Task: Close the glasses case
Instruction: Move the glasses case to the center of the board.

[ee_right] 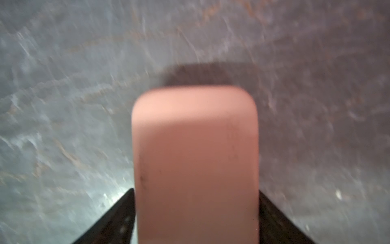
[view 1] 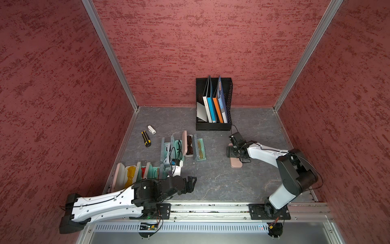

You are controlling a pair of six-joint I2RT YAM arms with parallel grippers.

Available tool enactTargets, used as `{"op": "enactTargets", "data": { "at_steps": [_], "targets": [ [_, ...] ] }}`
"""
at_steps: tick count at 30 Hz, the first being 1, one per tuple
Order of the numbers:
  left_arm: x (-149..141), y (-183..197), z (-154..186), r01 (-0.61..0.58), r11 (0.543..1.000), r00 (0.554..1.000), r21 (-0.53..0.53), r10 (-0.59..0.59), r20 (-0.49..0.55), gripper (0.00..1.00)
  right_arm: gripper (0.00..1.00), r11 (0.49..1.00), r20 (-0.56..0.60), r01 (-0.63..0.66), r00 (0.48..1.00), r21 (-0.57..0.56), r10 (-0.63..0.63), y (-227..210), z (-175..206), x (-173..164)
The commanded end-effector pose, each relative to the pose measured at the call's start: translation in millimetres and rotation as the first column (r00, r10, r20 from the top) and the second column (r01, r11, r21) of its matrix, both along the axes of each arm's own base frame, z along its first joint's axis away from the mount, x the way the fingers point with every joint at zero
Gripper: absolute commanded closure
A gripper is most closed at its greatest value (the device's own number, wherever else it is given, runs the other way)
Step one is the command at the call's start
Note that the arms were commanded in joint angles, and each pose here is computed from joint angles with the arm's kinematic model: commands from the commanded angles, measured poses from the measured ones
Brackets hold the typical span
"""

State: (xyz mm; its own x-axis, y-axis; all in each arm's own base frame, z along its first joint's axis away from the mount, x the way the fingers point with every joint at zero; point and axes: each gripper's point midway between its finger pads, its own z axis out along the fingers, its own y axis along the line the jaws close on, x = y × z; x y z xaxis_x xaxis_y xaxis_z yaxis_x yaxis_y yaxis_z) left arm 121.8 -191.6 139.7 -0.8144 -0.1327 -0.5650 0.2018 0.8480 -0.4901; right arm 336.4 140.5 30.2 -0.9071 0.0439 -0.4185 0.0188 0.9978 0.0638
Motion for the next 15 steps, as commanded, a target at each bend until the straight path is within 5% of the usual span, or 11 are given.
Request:
{"op": "enactTargets", "data": {
  "at_steps": [1, 8, 15],
  "targets": [
    [-1, 4, 15, -0.009, 1.000, 1.000, -0.007, 0.009, -0.002, 0.06, 0.03, 0.996, 0.070, -0.084, 0.994, 0.041, 0.081, 10, 31, 7],
    [2, 40, 29, -0.116, 0.992, 0.993, 0.045, 0.116, -0.003, 0.05, 0.01, 0.949, 0.308, -0.178, 0.947, 0.261, 0.092, 24, 149, -42],
    [13, 77, 42, -0.217, 0.962, 0.976, 0.169, 0.217, 0.021, 0.08, 0.02, 0.853, 0.242, -0.315, 0.943, 0.415, 0.230, 100, 133, -124]
  ]
}}
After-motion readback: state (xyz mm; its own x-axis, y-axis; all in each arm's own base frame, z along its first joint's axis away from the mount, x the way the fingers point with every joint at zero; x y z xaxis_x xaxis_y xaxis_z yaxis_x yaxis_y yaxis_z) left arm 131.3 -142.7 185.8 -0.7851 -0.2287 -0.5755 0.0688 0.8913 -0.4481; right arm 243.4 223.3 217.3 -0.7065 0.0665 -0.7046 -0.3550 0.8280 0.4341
